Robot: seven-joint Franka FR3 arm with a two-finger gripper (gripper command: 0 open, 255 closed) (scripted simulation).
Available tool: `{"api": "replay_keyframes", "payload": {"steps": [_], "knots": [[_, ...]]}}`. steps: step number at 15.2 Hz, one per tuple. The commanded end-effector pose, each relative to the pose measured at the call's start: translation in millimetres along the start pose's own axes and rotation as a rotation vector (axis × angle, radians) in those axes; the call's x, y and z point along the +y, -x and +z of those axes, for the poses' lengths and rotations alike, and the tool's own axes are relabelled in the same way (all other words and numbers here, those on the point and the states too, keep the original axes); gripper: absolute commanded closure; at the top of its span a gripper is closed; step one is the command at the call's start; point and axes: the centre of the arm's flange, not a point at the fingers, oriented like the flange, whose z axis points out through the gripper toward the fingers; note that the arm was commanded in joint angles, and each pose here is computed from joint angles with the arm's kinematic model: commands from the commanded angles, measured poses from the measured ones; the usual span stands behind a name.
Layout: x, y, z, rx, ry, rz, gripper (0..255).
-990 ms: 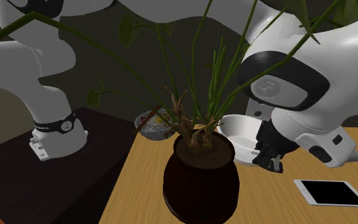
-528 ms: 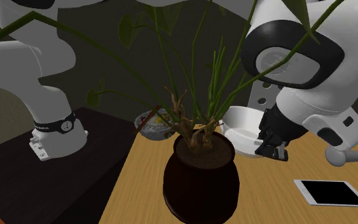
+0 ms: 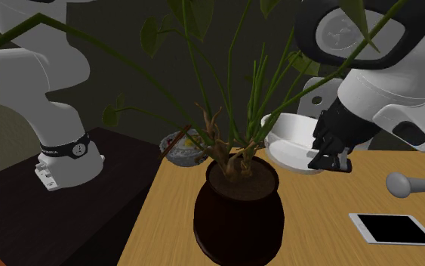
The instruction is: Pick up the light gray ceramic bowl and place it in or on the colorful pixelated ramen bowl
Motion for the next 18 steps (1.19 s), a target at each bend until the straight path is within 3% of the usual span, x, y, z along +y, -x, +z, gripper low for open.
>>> {"api": "replay_keyframes", "payload": {"steps": [1, 8, 18], "knots": [[-4, 2, -10, 0.001, 0.000, 0.000, 255], [-18, 6, -41, 0.001, 0.000, 0.000, 255], [-48, 133, -19, 0.001, 0.000, 0.000, 255]]}}
